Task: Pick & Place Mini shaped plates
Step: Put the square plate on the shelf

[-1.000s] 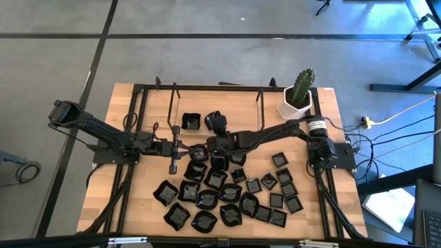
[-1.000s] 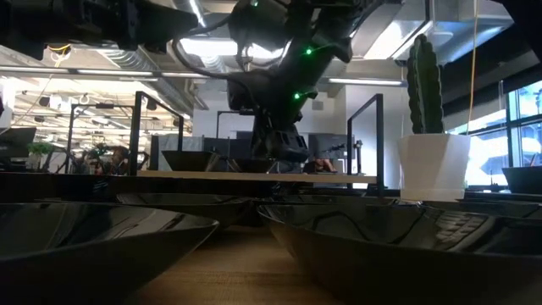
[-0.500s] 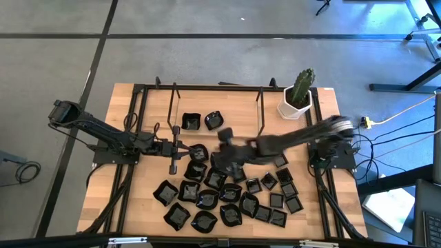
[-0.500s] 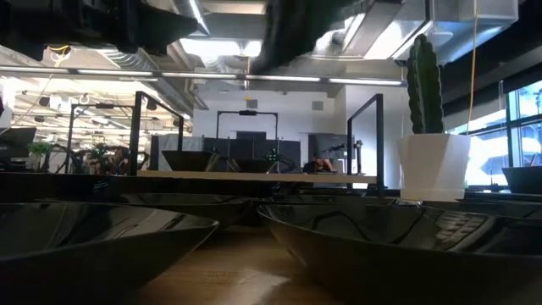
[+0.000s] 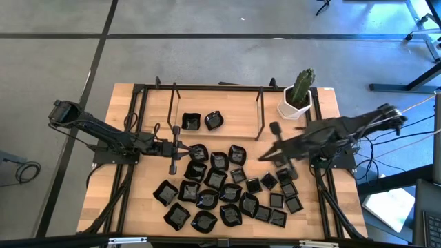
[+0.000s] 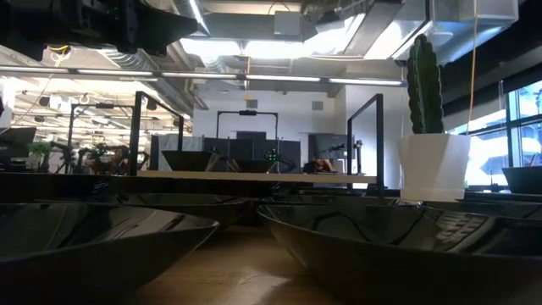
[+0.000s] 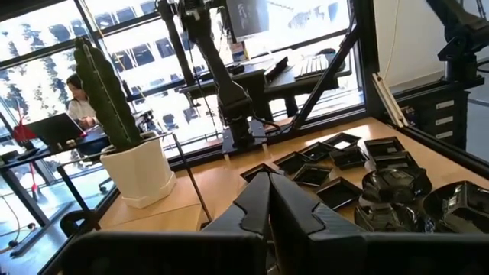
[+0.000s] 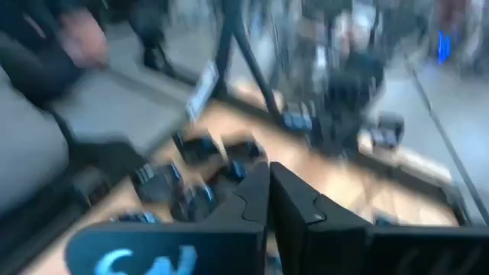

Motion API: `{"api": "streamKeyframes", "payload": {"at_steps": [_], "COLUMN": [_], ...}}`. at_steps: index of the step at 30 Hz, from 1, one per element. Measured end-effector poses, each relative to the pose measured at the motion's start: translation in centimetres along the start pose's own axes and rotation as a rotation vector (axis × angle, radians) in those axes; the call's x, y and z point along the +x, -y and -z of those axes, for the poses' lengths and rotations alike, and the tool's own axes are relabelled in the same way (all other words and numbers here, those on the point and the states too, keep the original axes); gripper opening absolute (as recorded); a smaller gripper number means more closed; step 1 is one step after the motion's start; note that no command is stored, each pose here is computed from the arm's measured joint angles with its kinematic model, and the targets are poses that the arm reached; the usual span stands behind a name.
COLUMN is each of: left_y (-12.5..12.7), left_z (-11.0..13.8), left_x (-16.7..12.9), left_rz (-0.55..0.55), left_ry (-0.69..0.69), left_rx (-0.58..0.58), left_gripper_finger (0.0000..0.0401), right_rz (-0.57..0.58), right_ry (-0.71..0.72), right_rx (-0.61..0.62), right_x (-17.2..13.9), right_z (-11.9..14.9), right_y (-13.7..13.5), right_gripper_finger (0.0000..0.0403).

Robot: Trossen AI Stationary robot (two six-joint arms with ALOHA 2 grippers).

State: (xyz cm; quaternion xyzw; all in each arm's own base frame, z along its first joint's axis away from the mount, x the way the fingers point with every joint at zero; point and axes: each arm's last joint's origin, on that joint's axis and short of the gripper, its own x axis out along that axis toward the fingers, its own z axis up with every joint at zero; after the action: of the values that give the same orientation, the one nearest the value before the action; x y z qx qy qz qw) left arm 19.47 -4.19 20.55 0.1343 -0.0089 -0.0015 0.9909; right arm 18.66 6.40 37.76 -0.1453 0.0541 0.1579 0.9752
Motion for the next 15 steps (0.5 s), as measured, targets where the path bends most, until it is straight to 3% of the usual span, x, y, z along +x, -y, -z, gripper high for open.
{"api": "streamKeyframes", "payload": {"at_steps": [2,9,15], "left_y": [0.0,0.0,-0.1], "left_z": [0.0,-0.1,0.0], "left_x": [0.0,0.0,0.0], "left_rz": [0.000,-0.007,-0.035], "left_ry": [0.000,0.005,-0.005], "left_rx": [0.000,0.001,0.017], "left_gripper_finger": [0.0004,0.0007,0.0002], "right_rz": [0.015,0.045,0.048], "right_ry": [0.090,0.169,0.154], "right_rx": [0.010,-0.006,-0.028], "right_x": [-1.1,-1.7,-1.2], "right_z": [1.9,9.1,12.1], "right_y": [-0.5,-2.4,-3.2], "right_gripper_finger": [0.0014,0.0009,0.0004]}}
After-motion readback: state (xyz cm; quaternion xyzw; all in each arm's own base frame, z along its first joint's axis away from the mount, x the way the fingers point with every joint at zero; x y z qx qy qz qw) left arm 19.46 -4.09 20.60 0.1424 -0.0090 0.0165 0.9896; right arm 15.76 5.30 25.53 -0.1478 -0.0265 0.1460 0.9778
